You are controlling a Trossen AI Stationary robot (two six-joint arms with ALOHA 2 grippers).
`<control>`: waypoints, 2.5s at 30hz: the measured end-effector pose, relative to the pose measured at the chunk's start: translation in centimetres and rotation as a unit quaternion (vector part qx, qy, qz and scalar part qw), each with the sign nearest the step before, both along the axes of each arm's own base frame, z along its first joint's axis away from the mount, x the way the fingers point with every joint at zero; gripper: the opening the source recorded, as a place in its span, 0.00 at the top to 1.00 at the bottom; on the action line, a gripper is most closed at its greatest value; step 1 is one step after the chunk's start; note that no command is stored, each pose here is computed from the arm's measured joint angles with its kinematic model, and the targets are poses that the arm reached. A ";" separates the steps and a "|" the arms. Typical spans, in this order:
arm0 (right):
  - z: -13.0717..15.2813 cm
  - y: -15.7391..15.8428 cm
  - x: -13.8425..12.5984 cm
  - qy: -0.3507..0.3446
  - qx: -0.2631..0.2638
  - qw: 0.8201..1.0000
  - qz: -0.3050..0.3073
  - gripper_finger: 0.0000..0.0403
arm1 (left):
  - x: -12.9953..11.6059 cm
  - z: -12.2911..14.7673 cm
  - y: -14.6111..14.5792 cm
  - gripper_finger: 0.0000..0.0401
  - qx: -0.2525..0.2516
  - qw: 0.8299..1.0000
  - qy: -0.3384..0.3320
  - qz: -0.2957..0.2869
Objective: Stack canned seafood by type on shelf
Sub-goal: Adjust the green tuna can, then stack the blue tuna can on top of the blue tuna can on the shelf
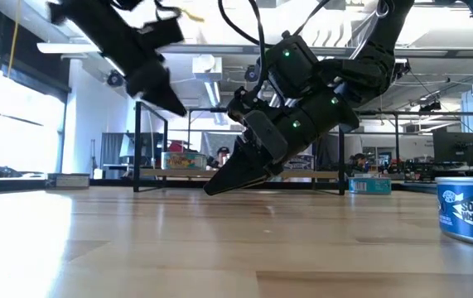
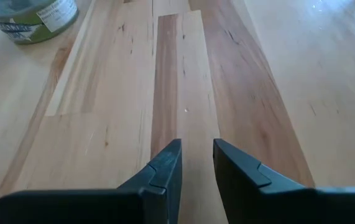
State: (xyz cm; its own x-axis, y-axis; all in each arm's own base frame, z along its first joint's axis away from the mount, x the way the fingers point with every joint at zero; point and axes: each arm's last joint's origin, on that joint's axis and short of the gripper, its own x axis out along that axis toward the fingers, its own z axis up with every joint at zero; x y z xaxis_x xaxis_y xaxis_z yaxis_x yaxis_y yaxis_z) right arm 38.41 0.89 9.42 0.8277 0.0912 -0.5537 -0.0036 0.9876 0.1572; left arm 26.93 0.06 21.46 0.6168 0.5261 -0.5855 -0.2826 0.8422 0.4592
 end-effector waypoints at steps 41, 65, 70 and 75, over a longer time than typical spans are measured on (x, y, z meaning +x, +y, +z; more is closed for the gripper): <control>10.6 -10.8 -0.2 0.086 -0.120 0.947 -0.283 0.99 | -3.6 -5.3 -6.0 0.79 -0.052 0.974 -0.216 -0.045; 9.5 -13.5 1.8 0.116 -0.103 0.937 -0.312 1.00 | -3.6 -5.4 -6.0 0.79 -0.066 0.972 -0.221 -0.042; 12.1 -12.6 1.6 0.093 -0.134 0.944 -0.286 1.00 | -3.6 -5.4 -6.0 0.79 -0.066 0.972 -0.221 -0.042; 18.9 -5.0 0.1 0.012 -0.233 0.951 -0.205 1.00 | -3.6 -5.4 -6.0 0.79 -0.066 0.972 -0.221 -0.042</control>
